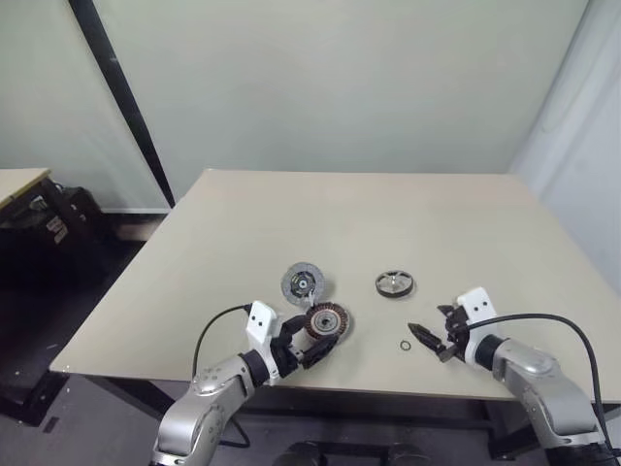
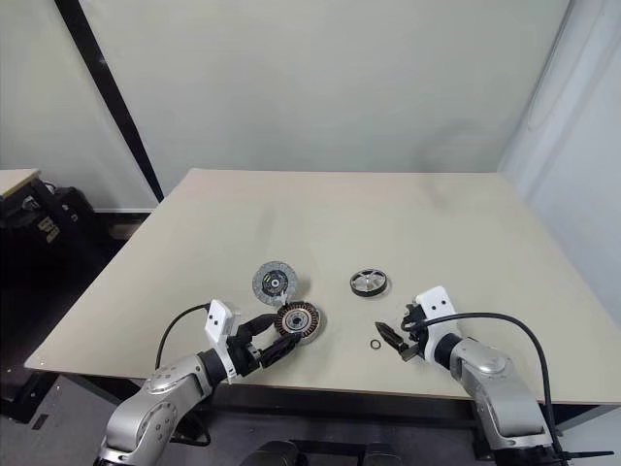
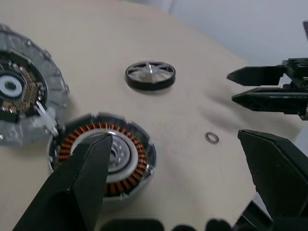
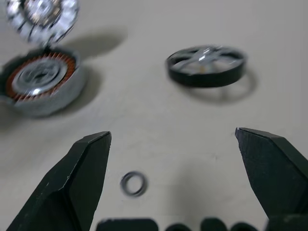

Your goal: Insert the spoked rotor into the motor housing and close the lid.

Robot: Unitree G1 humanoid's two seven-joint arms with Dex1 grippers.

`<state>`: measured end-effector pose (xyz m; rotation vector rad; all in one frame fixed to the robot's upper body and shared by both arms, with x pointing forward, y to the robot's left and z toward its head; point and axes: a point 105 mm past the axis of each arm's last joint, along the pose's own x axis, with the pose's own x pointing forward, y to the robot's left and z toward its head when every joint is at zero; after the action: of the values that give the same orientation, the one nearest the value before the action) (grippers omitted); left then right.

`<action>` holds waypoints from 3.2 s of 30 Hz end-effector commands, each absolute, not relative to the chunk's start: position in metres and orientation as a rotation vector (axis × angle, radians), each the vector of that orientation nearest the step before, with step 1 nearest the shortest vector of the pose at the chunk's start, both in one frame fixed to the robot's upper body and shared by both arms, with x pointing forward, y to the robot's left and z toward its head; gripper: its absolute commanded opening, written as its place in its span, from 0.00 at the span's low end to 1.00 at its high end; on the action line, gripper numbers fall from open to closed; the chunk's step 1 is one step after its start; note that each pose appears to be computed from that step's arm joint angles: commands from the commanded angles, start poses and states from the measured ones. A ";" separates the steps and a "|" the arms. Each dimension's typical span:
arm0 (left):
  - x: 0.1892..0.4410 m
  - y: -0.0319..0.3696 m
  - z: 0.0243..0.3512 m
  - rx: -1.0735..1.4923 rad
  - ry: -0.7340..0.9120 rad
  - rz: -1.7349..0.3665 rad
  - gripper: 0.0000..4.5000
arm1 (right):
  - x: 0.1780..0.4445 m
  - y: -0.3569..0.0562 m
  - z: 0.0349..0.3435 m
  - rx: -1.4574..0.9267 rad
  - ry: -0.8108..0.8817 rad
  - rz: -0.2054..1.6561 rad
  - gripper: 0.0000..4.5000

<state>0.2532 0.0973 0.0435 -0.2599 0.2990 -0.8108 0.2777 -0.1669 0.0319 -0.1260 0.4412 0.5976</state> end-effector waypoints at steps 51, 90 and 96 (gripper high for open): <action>0.239 0.092 0.035 -0.174 0.292 -0.856 1.00 | 0.290 -0.123 0.019 -0.121 0.438 0.685 0.15; 0.230 0.158 0.036 -0.114 0.286 -0.774 1.00 | 0.326 0.019 0.033 -0.167 0.398 1.036 0.15; 0.230 0.157 0.036 -0.111 0.283 -0.773 1.00 | 0.328 0.018 0.029 -0.171 0.403 1.029 0.15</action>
<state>0.2260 0.1581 0.0201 -0.1315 0.3514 -0.7608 0.3219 0.0120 0.0137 -0.1633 0.4675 1.0134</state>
